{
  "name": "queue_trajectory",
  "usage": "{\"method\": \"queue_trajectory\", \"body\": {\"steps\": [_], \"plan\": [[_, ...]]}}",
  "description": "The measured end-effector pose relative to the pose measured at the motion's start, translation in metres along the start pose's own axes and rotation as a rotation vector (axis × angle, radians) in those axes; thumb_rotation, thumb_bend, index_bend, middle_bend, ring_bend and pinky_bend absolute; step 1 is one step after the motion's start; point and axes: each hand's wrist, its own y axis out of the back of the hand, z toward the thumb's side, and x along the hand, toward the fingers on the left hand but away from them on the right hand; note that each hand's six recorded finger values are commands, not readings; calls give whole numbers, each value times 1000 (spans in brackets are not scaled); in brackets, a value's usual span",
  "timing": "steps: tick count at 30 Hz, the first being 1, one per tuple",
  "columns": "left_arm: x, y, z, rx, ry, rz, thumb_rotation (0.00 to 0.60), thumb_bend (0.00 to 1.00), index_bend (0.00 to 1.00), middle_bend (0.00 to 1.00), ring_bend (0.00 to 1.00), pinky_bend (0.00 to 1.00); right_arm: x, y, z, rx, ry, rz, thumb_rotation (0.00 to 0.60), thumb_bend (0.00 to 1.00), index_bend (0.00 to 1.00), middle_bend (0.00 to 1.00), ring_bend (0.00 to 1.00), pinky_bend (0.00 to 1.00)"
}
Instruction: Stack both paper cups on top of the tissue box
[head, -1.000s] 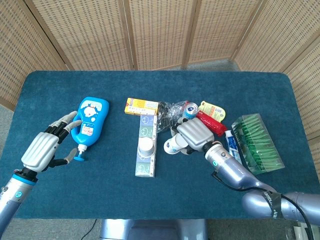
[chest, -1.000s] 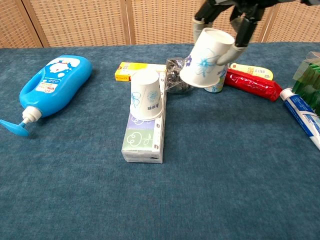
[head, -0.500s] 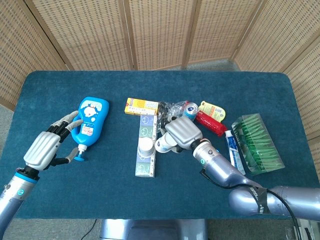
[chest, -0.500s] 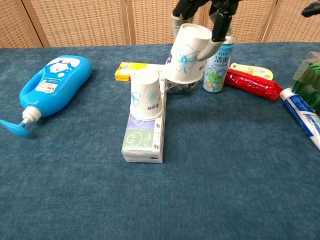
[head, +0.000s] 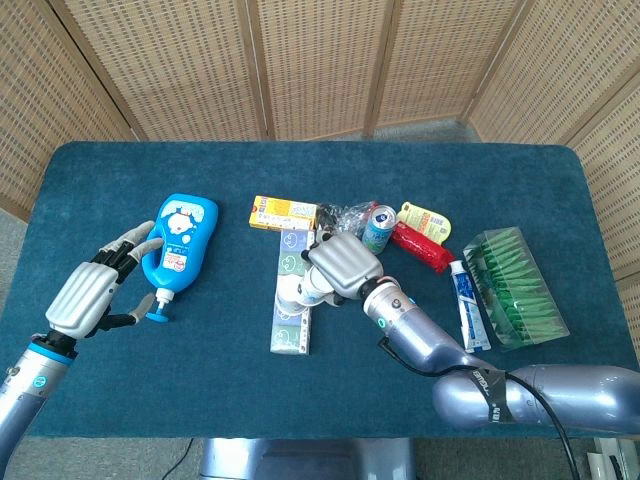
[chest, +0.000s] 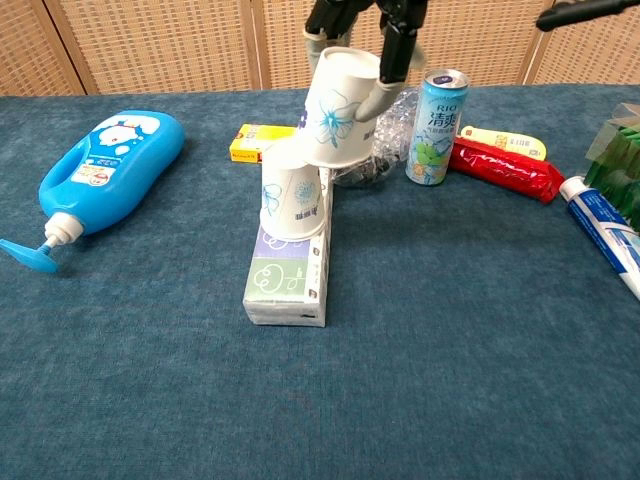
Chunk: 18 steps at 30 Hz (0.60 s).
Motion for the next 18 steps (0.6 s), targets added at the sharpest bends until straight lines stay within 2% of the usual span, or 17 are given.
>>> {"method": "queue_trajectory", "body": {"steps": [18], "plan": [[-1,-1,-9,-16,5,-2,600,481,114,0,0,135,-16,1,23,34,10,10,600,284,401,406,204,674]]}}
